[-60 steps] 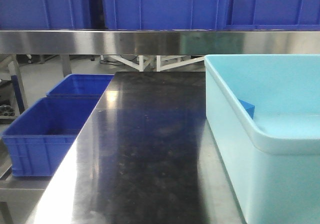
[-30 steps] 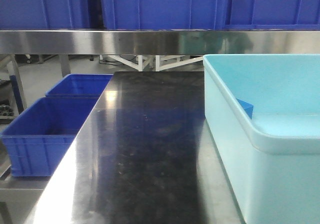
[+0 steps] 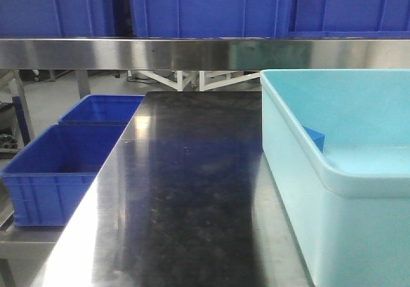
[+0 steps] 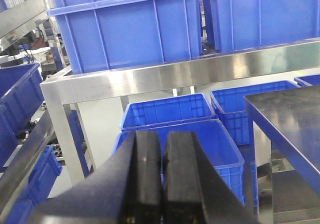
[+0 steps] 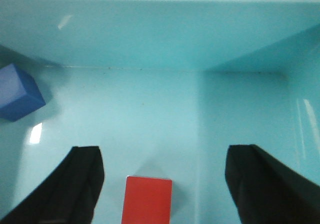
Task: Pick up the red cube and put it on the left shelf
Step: 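Close the right gripper around the red cube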
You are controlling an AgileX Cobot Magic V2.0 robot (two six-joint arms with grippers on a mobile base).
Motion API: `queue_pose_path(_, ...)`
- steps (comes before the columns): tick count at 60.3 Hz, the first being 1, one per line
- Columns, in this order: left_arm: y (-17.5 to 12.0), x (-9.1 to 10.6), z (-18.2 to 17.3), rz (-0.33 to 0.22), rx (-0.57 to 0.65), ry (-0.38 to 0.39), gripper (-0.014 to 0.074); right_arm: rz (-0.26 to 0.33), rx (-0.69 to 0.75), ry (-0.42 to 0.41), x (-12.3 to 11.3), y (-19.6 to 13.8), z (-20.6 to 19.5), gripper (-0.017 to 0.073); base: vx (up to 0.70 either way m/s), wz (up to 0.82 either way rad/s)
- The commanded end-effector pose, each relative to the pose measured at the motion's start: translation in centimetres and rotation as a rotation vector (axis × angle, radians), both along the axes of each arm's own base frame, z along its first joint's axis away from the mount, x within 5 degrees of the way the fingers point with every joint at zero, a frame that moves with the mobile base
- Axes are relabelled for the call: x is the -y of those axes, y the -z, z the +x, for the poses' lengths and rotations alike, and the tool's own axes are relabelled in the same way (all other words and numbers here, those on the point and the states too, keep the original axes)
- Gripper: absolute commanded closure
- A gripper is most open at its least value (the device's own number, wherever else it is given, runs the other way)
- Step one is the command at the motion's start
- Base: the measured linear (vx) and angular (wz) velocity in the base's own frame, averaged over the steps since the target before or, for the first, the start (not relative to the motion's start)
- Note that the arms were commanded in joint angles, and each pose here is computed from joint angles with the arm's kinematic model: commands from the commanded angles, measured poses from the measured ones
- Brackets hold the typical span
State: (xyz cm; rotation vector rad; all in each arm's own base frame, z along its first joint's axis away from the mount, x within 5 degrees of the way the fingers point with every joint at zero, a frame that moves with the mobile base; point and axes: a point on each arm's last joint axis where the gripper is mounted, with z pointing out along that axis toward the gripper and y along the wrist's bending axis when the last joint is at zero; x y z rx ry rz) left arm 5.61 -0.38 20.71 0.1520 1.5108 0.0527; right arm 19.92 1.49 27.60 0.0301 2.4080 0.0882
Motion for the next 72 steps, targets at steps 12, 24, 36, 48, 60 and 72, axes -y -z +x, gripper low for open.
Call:
queue_pose_path(12, 0.0, 0.0, 0.1, -0.008, 0.061, 0.0, 0.0488, 0.005, 0.011, -0.011, -0.3, -0.7, 0.8, -0.0052, 0.0, 0.0)
queue_pose_path(24, 0.0, 0.0, 0.1, -0.008, 0.061, 0.0, 0.0488, -0.002, -0.08, -0.011, -0.4, 0.7, 1.2, -0.0052, 0.0, 0.0)
queue_pose_path(36, 0.0, 0.0, 0.1, -0.008, 0.061, 0.0, 0.0488, -0.006, -0.126, -0.011, -0.4, 1.6, 1.8, -0.0052, 0.0, 0.0)
queue_pose_path(48, 0.0, 0.0, 0.1, -0.008, 0.061, 0.0, 0.0488, -0.009, -0.17, -0.011, -0.4, 2.5, 2.3, -0.0052, 0.0, 0.0)
queue_pose_path(60, 0.0, 0.0, 0.1, -0.008, 0.061, 0.0, 0.0488, -0.013, -0.217, -0.013, -0.5, 3.5, 2.8, -0.0052, 0.0, 0.0)
queue_pose_path(72, 0.0, 0.0, 0.1, -0.008, 0.061, 0.0, 0.0488, -0.016, -0.253, -0.012, -0.6, 4.6, 3.5, -0.0052, 0.0, 0.0)
